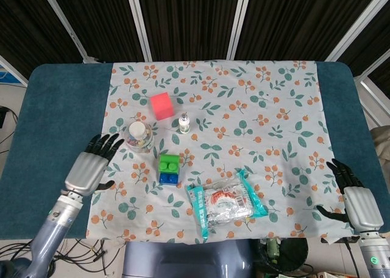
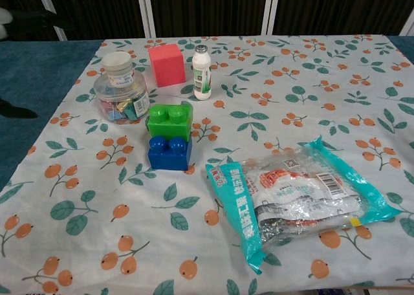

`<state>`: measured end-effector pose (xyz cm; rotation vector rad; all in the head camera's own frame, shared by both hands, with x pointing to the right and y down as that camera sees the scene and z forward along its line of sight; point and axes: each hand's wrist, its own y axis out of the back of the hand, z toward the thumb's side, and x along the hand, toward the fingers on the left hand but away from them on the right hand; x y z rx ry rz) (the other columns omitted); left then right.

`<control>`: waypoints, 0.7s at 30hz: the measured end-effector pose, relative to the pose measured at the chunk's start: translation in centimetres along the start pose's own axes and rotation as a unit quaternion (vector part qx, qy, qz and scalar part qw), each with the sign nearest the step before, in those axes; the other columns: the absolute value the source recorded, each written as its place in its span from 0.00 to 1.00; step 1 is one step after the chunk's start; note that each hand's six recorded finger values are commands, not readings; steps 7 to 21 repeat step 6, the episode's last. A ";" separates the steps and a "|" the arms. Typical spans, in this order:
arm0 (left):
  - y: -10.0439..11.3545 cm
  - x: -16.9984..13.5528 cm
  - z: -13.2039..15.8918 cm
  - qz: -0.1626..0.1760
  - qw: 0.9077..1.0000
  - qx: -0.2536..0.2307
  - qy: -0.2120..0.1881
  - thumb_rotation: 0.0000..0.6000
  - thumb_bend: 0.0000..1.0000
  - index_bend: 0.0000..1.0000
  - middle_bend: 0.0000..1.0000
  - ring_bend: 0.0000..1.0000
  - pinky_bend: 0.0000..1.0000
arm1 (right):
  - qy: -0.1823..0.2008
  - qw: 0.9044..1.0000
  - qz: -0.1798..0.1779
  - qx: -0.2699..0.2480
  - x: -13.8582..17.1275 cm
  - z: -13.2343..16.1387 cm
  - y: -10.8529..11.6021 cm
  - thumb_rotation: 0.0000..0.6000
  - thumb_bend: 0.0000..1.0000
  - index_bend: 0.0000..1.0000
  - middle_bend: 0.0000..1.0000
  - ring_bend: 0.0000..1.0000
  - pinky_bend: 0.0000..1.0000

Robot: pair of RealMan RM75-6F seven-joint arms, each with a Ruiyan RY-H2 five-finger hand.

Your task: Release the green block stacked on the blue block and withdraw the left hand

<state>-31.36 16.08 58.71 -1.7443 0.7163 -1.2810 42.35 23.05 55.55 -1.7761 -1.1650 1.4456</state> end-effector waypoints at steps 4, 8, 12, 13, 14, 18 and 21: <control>-0.1 -3.5 -3.5 0.037 0.999 0.008 0.024 1.00 0.08 0.00 0.00 0.00 0.05 | 0.000 1.000 -0.001 0.004 0.1 0.0 0.0 1.00 0.22 0.02 0.00 0.00 0.21; -0.3 -5.3 -5.0 0.052 0.998 0.008 0.036 1.00 0.08 0.00 0.00 0.00 0.05 | 0.000 1.000 -0.001 0.006 0.0 0.0 -0.1 1.00 0.22 0.02 0.00 0.00 0.21; -0.3 -5.3 -5.0 0.052 0.998 0.008 0.036 1.00 0.08 0.00 0.00 0.00 0.05 | 0.000 1.000 -0.001 0.006 0.0 0.0 -0.1 1.00 0.22 0.02 0.00 0.00 0.21; -0.3 -5.3 -5.0 0.052 0.998 0.008 0.036 1.00 0.08 0.00 0.00 0.00 0.05 | 0.000 1.000 -0.001 0.006 0.0 0.0 -0.1 1.00 0.22 0.02 0.00 0.00 0.21; -0.3 -5.3 -5.0 0.052 0.998 0.008 0.036 1.00 0.08 0.00 0.00 0.00 0.05 | 0.000 1.000 -0.001 0.006 0.0 0.0 -0.1 1.00 0.22 0.02 0.00 0.00 0.21; -0.3 -5.3 -5.0 0.052 0.998 0.008 0.036 1.00 0.08 0.00 0.00 0.00 0.05 | 0.000 1.000 -0.001 0.006 0.0 0.0 -0.1 1.00 0.22 0.02 0.00 0.00 0.21; -0.3 -5.3 -5.0 0.052 0.998 0.008 0.036 1.00 0.08 0.00 0.00 0.00 0.05 | 0.000 1.000 -0.001 0.006 0.0 0.0 -0.1 1.00 0.22 0.02 0.00 0.00 0.21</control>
